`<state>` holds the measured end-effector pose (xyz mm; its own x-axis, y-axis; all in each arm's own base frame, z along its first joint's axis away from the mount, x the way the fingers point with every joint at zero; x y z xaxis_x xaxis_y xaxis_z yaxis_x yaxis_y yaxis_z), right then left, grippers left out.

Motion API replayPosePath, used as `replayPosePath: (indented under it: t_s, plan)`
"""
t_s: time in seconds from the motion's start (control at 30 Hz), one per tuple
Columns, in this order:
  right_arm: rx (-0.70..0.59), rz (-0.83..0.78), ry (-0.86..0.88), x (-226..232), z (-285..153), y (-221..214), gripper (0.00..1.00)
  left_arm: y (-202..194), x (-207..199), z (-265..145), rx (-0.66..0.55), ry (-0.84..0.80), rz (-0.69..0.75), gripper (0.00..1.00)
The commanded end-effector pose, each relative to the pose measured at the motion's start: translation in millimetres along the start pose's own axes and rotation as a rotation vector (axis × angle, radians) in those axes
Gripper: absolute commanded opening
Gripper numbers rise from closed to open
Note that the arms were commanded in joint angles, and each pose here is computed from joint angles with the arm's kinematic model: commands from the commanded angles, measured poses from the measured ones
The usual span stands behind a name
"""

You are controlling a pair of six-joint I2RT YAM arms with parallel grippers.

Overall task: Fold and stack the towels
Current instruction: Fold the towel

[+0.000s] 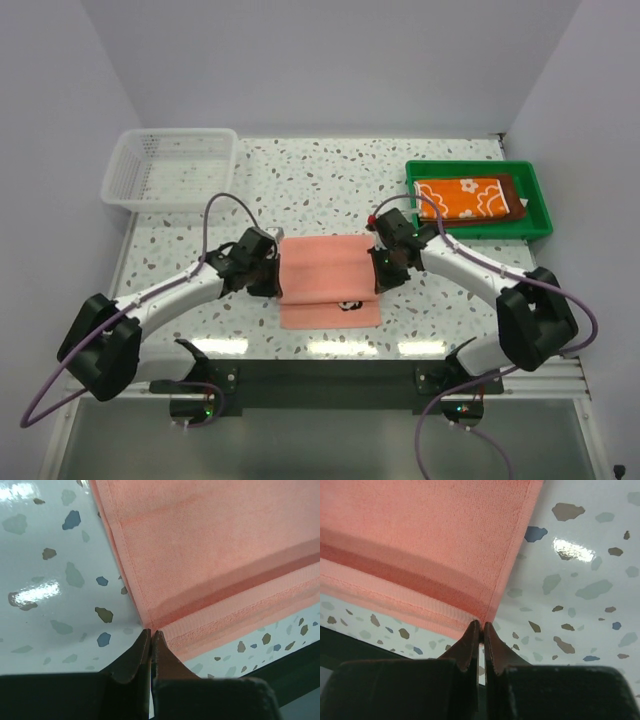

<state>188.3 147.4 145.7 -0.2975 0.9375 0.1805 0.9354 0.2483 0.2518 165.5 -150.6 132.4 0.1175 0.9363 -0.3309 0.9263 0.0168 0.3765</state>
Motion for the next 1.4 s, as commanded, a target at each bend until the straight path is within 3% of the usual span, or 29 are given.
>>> replayPosePath:
  t_s: [0.0, 0.17, 0.73, 0.8, 0.83, 0.97, 1.17, 1.27, 1.37]
  plan:
    - [-0.052, 0.003, -0.092, -7, -33, 1, 0.0, 9, 4, -23, -0.061, 0.093, 0.011, 0.0]
    - [-0.049, 0.015, -0.075, -7, -40, -7, 0.0, 8, 2, -33, -0.076, 0.068, 0.003, 0.0]
    - [0.063, 0.046, -0.085, -13, 13, -25, 0.0, -24, 17, 11, 0.058, 0.077, 0.008, 0.02]
    - [0.067, 0.045, -0.079, -12, 13, -27, 0.02, -25, 17, 9, 0.055, 0.071, 0.006, 0.06]
    - [0.07, 0.042, -0.066, -11, 12, -28, 0.1, -26, 16, 8, 0.055, 0.063, 0.009, 0.07]
    - [0.077, 0.032, -0.029, -4, 7, -38, 0.24, -30, 11, -3, 0.042, 0.026, 0.001, 0.24]
    - [0.055, 0.002, 0.031, 16, -8, -69, 0.27, -54, 0, -19, 0.039, -0.087, -0.042, 0.5]
    - [0.058, 0.007, 0.048, 23, -14, -87, 0.27, -65, -5, -28, 0.021, -0.14, -0.066, 0.55]
    - [-0.02, -0.004, 0.06, 27, -30, -83, 0.28, -60, -11, -40, -0.035, -0.173, -0.083, 0.57]
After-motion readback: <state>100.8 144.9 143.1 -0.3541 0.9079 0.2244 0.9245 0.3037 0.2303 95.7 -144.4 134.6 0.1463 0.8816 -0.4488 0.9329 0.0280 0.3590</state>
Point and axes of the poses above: each gripper's point midway between its finger pads, its own z axis out along the fingers, its own x axis along the line the jaws close on, y = z × x, the point moved 10 cm from there along -z, back along the fingers, and after that the axes turned 3 degrees about -z, right-handed, at the moved point
